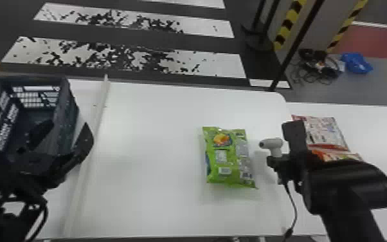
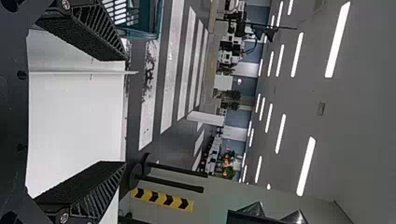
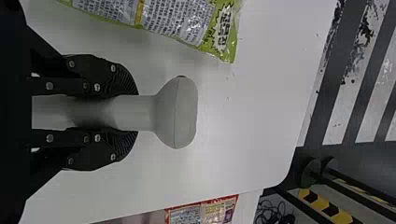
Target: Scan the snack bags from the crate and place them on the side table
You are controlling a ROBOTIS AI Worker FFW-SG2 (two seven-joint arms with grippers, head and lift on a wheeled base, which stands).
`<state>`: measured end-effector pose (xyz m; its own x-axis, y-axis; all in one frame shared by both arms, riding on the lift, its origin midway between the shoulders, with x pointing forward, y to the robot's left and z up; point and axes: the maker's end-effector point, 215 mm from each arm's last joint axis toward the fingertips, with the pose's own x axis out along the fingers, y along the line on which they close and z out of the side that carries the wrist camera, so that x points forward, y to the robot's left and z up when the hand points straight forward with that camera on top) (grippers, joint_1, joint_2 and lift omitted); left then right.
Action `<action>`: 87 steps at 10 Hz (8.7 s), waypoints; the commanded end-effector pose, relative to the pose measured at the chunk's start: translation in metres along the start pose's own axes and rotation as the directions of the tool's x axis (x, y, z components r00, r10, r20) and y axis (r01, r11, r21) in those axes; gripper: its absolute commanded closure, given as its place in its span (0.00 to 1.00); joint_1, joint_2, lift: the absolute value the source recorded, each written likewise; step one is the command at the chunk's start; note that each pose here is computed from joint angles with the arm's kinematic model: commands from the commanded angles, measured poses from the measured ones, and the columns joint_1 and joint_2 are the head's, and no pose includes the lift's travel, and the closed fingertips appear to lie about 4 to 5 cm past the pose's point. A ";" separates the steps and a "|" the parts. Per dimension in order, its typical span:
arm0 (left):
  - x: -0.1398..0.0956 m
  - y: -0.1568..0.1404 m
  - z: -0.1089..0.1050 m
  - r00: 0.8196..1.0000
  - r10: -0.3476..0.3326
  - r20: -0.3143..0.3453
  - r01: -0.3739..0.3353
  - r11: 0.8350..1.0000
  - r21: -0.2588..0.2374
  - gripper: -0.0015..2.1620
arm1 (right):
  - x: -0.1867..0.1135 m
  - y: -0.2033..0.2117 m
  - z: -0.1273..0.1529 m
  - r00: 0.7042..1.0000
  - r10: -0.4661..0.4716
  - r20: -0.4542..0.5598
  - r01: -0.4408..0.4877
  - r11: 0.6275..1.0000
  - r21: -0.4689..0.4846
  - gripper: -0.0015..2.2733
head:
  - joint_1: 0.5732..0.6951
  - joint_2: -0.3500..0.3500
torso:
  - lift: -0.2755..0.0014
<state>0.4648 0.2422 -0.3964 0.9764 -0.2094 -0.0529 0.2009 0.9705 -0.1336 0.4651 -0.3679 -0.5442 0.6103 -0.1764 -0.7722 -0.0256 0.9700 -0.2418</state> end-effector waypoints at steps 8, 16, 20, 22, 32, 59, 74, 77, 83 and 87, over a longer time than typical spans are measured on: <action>0.000 0.001 0.001 1.000 -0.001 -0.001 0.001 1.000 0.004 0.04 | 0.018 0.005 -0.007 1.000 0.013 0.005 -0.013 1.000 0.002 0.46 | 1.00 0.29 | 0.81; 0.001 0.000 0.001 1.000 -0.003 -0.005 0.003 1.000 0.005 0.04 | -0.034 0.015 0.005 0.989 0.114 0.091 -0.127 0.982 0.143 0.08 | 1.00 0.30 | 0.81; 0.000 0.000 -0.001 1.000 -0.001 -0.006 0.001 1.000 0.003 0.04 | -0.067 0.059 -0.002 0.936 0.335 0.105 -0.351 0.896 0.271 0.08 | 1.00 0.36 | 0.81; 0.000 0.001 -0.003 1.000 0.000 -0.009 0.001 1.000 0.003 0.04 | -0.066 0.073 -0.010 0.924 0.372 0.092 -0.382 0.880 0.282 0.08 | 1.00 0.40 | 0.81; -0.002 0.001 -0.007 1.000 -0.001 -0.015 0.001 1.000 0.001 0.04 | -0.023 0.110 -0.038 0.839 0.544 0.015 -0.513 0.783 0.352 0.92 | 1.00 0.47 | 0.81; 0.001 -0.013 0.002 1.000 -0.028 -0.004 0.028 1.000 0.001 0.04 | -0.008 -0.241 -0.054 0.936 -0.220 0.276 -0.101 0.583 0.806 0.03 | 1.00 0.00 | 0.81; -0.048 -0.029 0.021 0.997 0.035 0.073 -0.036 0.999 0.006 0.04 | -0.209 0.100 0.089 0.646 -0.080 0.759 -0.155 0.960 0.233 0.01 | 1.00 0.44 | 0.81; -0.060 -0.034 0.017 0.997 0.045 0.057 -0.047 0.999 0.019 0.04 | -0.223 0.122 0.077 0.609 -0.068 0.790 -0.179 0.959 0.220 0.01 | 1.00 0.54 | 0.81; -0.059 -0.040 0.016 0.999 0.040 0.033 -0.041 0.999 0.023 0.04 | -0.227 0.129 0.076 0.603 -0.058 0.795 -0.186 0.960 0.210 0.01 | 1.00 0.56 | 0.81; -0.058 -0.040 0.012 0.999 0.044 0.022 -0.045 0.999 0.024 0.04 | -0.227 0.134 0.076 0.603 -0.049 0.796 -0.187 0.962 0.201 0.01 | 1.00 0.56 | 0.81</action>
<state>0.4009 0.2170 -0.3753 0.9858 -0.1643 -0.0352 0.1598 0.9814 -0.1068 0.3832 -0.1865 -0.3573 0.9997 -0.0223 0.0130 0.0219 0.9993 0.0300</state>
